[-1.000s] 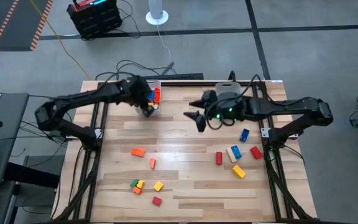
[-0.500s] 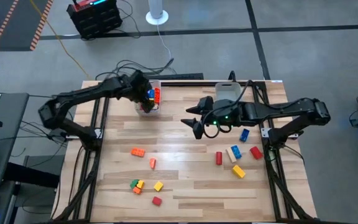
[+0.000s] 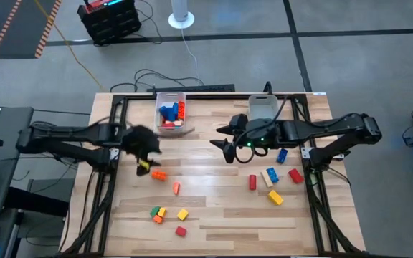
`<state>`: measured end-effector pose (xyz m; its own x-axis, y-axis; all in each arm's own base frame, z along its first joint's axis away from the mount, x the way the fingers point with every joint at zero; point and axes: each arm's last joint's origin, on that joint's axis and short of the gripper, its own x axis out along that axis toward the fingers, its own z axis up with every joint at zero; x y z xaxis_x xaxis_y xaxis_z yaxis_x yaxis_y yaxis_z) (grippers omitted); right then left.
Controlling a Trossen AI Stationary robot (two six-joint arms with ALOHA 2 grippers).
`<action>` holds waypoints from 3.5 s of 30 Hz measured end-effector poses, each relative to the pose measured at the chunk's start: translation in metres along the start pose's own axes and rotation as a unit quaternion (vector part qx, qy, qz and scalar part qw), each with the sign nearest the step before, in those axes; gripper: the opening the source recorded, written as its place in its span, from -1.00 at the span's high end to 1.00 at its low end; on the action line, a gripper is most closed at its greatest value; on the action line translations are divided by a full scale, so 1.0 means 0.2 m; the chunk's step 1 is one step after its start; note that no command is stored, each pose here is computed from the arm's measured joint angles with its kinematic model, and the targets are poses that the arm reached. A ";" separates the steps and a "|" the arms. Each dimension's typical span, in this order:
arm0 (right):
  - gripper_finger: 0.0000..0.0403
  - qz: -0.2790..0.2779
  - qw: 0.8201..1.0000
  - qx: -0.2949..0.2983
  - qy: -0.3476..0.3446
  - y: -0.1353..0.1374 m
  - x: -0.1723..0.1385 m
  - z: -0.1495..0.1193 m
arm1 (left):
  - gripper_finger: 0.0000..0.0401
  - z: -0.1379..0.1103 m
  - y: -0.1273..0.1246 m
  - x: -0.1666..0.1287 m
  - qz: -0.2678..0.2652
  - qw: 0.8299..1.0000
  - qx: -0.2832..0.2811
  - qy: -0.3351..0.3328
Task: Sort blocks by size
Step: Put the orange rectangle game piece into the white bin, then put the orange cuboid game piece into the gray bin
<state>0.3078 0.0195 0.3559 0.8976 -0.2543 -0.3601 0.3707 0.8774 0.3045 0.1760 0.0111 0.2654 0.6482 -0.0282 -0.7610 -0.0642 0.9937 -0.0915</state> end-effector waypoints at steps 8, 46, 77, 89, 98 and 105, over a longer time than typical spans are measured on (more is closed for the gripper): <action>-0.44 0.003 1.000 0.005 -0.010 0.01 0.00 0.01 | -0.22 -0.17 -0.14 0.17 -0.039 0.999 0.023 0.009; -0.44 0.005 1.000 0.027 -0.006 0.02 -0.01 0.00 | 0.35 -0.18 -0.07 0.46 0.055 0.993 -0.056 0.088; -0.44 0.014 1.000 0.021 0.002 0.05 -0.02 -0.02 | -0.57 0.24 0.42 0.15 0.083 0.978 -0.191 -0.016; -0.44 -0.100 0.991 0.066 0.066 -0.04 -0.03 -0.10 | -0.44 0.16 -0.28 0.25 0.028 0.954 -0.287 0.084; -0.44 -0.088 0.993 -0.016 0.081 -0.04 -0.07 -0.10 | -0.46 0.11 -0.49 0.45 0.076 0.916 -0.389 0.060; -0.44 -0.056 0.991 -0.070 0.099 -0.06 -0.16 -0.07 | -0.46 0.08 -0.50 0.74 0.112 0.884 -0.441 0.108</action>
<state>0.2708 0.0234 0.3511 0.7831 -0.2801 -0.5552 0.4161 0.8995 0.1331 0.2896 -0.0917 0.1720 0.3902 0.0442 -0.9197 -0.8005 0.5097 -0.3152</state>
